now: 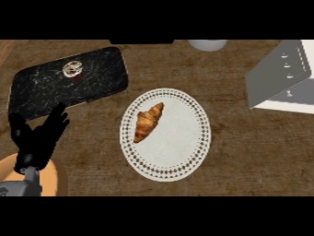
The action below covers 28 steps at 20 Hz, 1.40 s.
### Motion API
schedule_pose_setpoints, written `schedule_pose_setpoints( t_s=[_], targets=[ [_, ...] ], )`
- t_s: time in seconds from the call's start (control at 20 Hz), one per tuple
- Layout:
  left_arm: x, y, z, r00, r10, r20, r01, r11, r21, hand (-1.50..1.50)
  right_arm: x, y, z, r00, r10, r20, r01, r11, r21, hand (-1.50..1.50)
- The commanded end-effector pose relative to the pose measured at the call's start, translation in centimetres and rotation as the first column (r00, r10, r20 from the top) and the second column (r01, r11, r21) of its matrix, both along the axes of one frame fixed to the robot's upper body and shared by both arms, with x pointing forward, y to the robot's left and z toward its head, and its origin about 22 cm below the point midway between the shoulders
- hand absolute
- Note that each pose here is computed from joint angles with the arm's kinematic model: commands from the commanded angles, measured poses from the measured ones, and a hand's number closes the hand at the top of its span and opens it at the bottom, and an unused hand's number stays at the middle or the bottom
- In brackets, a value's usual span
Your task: Pick the bell pepper from the placemat and place it in the tiered shelf
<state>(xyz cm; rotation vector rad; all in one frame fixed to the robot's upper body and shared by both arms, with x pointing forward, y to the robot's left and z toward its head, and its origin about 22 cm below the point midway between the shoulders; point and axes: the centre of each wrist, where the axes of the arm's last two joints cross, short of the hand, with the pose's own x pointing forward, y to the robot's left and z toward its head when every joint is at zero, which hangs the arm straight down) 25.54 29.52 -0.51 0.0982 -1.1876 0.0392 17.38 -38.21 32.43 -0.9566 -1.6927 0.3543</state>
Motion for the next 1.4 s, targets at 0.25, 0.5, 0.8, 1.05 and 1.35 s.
schedule_pose_setpoints(
  t_s=[0.25,0.5,0.8,1.05,1.35],
  targets=[
    [-0.5,-1.5,-3.2,0.998,-0.005,-0.059,0.004,1.000,-0.026,0.00,2.4,-5.2,4.7,1.000,-0.028,-0.005,0.028,1.000,-0.007,1.50],
    [0.5,-0.1,0.6,0.998,-0.033,-0.056,0.032,0.999,-0.011,0.00,4.9,-7.1,2.8,0.996,-0.003,-0.086,-0.001,0.998,-0.055,1.50],
    [-0.3,-1.4,-2.1,0.997,-0.030,-0.075,0.030,1.000,-0.001,0.00,7.3,-8.5,2.4,0.996,-0.022,-0.091,0.011,0.993,-0.117,1.50],
    [0.7,0.3,-2.7,0.998,-0.013,-0.066,0.012,1.000,-0.017,0.00,9.8,-8.5,0.7,0.997,-0.012,-0.071,0.003,0.994,-0.113,1.50],
    [0.7,-0.3,-0.5,0.997,-0.038,-0.074,0.036,0.999,-0.019,0.00,12.2,-10.2,0.4,0.997,-0.057,-0.049,0.052,0.993,-0.105,1.50]
  ],
)
